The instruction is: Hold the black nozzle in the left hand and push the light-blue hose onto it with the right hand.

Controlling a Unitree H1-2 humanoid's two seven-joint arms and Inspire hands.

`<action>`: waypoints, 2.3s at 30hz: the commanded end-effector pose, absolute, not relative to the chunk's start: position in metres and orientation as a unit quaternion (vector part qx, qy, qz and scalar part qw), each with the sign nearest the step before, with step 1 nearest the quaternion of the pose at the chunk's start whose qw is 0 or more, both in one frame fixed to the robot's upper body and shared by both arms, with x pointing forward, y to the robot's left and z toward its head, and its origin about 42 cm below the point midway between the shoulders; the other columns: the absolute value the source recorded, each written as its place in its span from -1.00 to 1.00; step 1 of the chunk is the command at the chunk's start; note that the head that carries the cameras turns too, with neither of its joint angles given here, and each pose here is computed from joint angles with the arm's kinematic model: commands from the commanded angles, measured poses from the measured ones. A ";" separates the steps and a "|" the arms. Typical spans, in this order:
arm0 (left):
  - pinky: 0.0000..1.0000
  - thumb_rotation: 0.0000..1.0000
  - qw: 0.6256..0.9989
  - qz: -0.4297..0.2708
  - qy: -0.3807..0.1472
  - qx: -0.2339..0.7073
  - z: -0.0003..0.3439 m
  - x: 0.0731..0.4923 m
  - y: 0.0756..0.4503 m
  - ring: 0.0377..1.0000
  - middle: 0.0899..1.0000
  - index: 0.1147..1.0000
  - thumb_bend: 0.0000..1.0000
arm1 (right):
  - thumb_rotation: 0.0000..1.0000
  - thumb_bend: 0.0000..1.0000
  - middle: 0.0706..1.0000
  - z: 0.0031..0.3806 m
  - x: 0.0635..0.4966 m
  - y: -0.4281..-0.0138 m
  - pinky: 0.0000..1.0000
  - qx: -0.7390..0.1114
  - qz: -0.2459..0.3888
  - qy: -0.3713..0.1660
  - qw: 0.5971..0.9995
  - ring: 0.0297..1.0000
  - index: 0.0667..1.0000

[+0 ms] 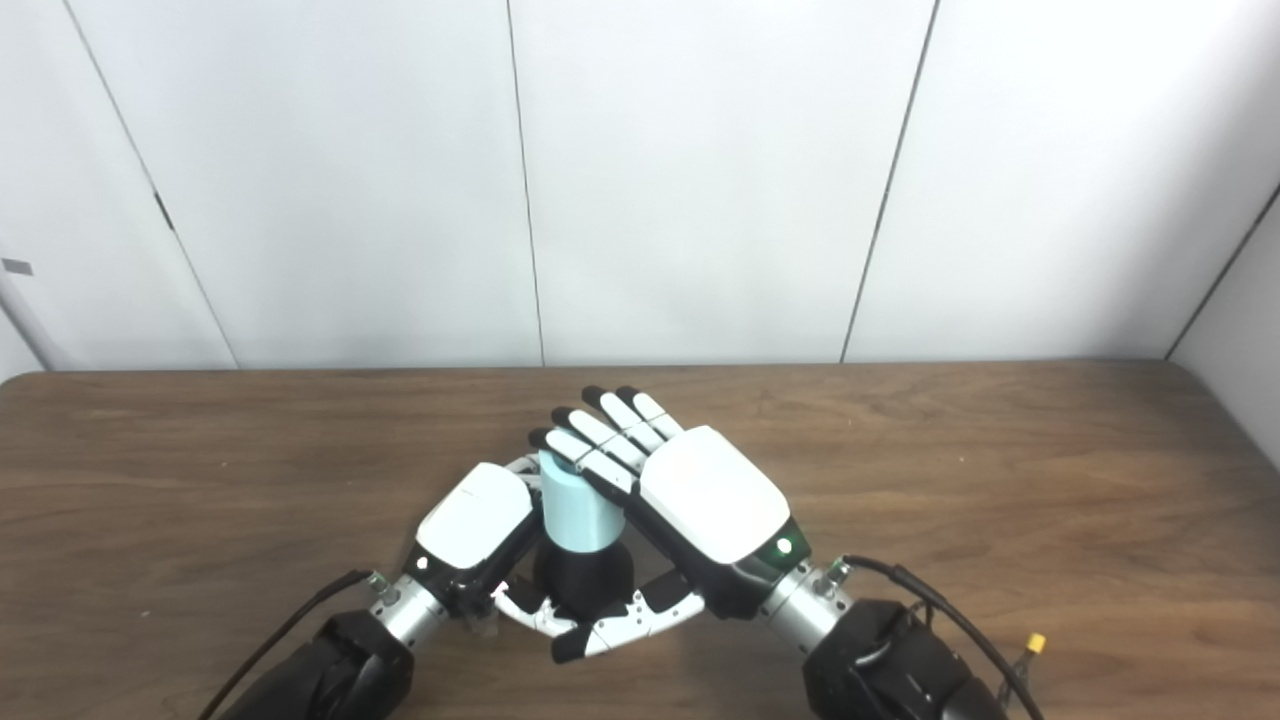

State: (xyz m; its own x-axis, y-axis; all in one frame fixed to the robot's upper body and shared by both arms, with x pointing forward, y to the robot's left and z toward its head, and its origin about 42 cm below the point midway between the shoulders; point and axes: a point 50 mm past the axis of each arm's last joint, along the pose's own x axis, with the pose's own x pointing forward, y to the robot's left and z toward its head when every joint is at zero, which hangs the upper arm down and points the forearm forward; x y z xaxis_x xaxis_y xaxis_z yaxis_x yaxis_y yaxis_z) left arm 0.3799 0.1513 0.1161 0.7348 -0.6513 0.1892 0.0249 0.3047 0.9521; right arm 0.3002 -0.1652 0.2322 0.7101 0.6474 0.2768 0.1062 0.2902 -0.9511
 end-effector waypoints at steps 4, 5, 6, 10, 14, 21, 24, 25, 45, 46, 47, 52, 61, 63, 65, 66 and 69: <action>0.66 -1.00 0.754 -0.257 -0.237 0.557 0.080 0.359 0.156 0.00 -0.16 -0.14 0.05 | 0.84 0.83 0.86 0.192 0.294 -0.171 1.00 -0.611 0.250 -0.262 0.704 1.00 0.74; 0.66 -1.00 0.754 -0.257 -0.237 0.557 0.080 0.359 0.156 0.01 -0.15 -0.15 0.05 | 0.85 0.83 0.86 0.192 0.293 -0.171 1.00 -0.613 0.251 -0.262 0.702 1.00 0.73; 0.67 -1.00 0.754 -0.257 -0.236 0.556 0.080 0.359 0.156 0.01 -0.15 -0.16 0.05 | 0.86 0.83 0.87 0.192 0.293 -0.171 1.00 -0.615 0.252 -0.262 0.700 1.00 0.74; 0.67 -1.00 0.754 -0.258 -0.238 0.555 0.080 0.359 0.155 0.00 -0.14 -0.16 0.05 | 0.86 0.84 0.84 0.192 0.292 -0.171 1.00 -0.619 0.252 -0.263 0.696 1.00 0.72; 0.64 -1.00 0.754 -0.258 -0.238 0.556 0.080 0.359 0.155 0.00 -0.15 -0.16 0.05 | 0.84 0.84 0.82 0.191 0.291 -0.170 1.00 -0.618 0.258 -0.261 0.696 1.00 0.71; 0.68 -1.00 0.754 -0.257 -0.236 0.557 0.080 0.359 0.156 -0.02 -0.16 -0.14 0.05 | 0.78 0.86 0.80 0.187 0.286 -0.169 1.00 -0.612 0.271 -0.261 0.695 1.00 0.68; 0.68 -1.00 0.754 -0.255 -0.237 0.557 0.079 0.359 0.156 -0.02 -0.16 -0.14 0.05 | 0.81 0.85 0.80 0.187 0.286 -0.169 1.00 -0.610 0.271 -0.263 0.697 1.00 0.68; 0.68 -1.00 0.754 -0.255 -0.237 0.557 0.079 0.359 0.156 -0.02 -0.16 -0.14 0.05 | 0.80 0.85 0.81 0.187 0.286 -0.169 1.00 -0.609 0.270 -0.262 0.698 1.00 0.69; 0.66 -1.00 0.749 -0.255 -0.239 0.563 0.081 0.361 0.157 0.00 -0.13 -0.17 0.05 | 0.81 0.88 0.85 0.180 0.278 -0.170 1.00 -0.601 0.296 -0.232 0.706 1.00 0.72; 0.65 -1.00 0.749 -0.255 -0.240 0.563 0.081 0.361 0.157 0.00 -0.13 -0.17 0.05 | 0.82 0.88 0.84 0.179 0.278 -0.170 1.00 -0.601 0.299 -0.229 0.705 1.00 0.72; 0.65 -1.00 0.748 -0.255 -0.240 0.564 0.081 0.361 0.157 0.00 -0.13 -0.17 0.05 | 0.83 0.88 0.84 0.179 0.277 -0.169 1.00 -0.601 0.300 -0.227 0.705 1.00 0.72; 0.65 -1.00 0.748 -0.255 -0.238 0.565 0.082 0.361 0.158 0.00 -0.14 -0.17 0.05 | 0.83 0.89 0.81 0.177 0.277 -0.169 1.00 -0.601 0.303 -0.228 0.704 1.00 0.71; 0.65 -1.00 0.748 -0.256 -0.237 0.564 0.082 0.362 0.160 -0.02 -0.14 -0.16 0.05 | 0.69 0.83 0.99 0.187 0.279 -0.168 0.98 -0.561 0.260 -0.260 0.742 1.00 0.92; 0.68 -1.00 0.749 -0.257 -0.235 0.564 0.081 0.361 0.160 0.00 -0.15 -0.16 0.05 | 0.64 0.83 1.00 0.192 0.281 -0.168 0.97 -0.546 0.238 -0.273 0.755 1.00 0.99; 0.69 -1.00 0.748 -0.258 -0.235 0.564 0.081 0.361 0.160 0.00 -0.15 -0.15 0.05 | 0.62 0.83 1.00 0.198 0.284 -0.167 0.99 -0.537 0.219 -0.280 0.765 1.00 1.00; 0.69 -1.00 0.748 -0.259 -0.235 0.565 0.081 0.361 0.160 0.01 -0.16 -0.14 0.05 | 0.63 0.82 1.00 0.200 0.285 -0.166 1.00 -0.537 0.210 -0.284 0.766 1.00 1.00; 0.68 -1.00 0.748 -0.260 -0.236 0.563 0.080 0.362 0.159 0.01 -0.15 -0.15 0.05 | 0.68 0.80 1.00 0.207 0.289 -0.164 1.00 -0.546 0.188 -0.293 0.762 1.00 1.00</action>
State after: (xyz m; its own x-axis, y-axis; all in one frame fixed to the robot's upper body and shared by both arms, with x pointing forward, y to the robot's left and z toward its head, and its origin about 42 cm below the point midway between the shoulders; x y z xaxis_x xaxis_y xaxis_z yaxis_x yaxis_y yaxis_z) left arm 0.3802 0.1504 0.1164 0.7327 -0.6538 0.1889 0.0246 0.3029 0.9527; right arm 0.2878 -0.1615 0.2167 0.7350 0.6060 0.3042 0.0673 0.3812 -0.9220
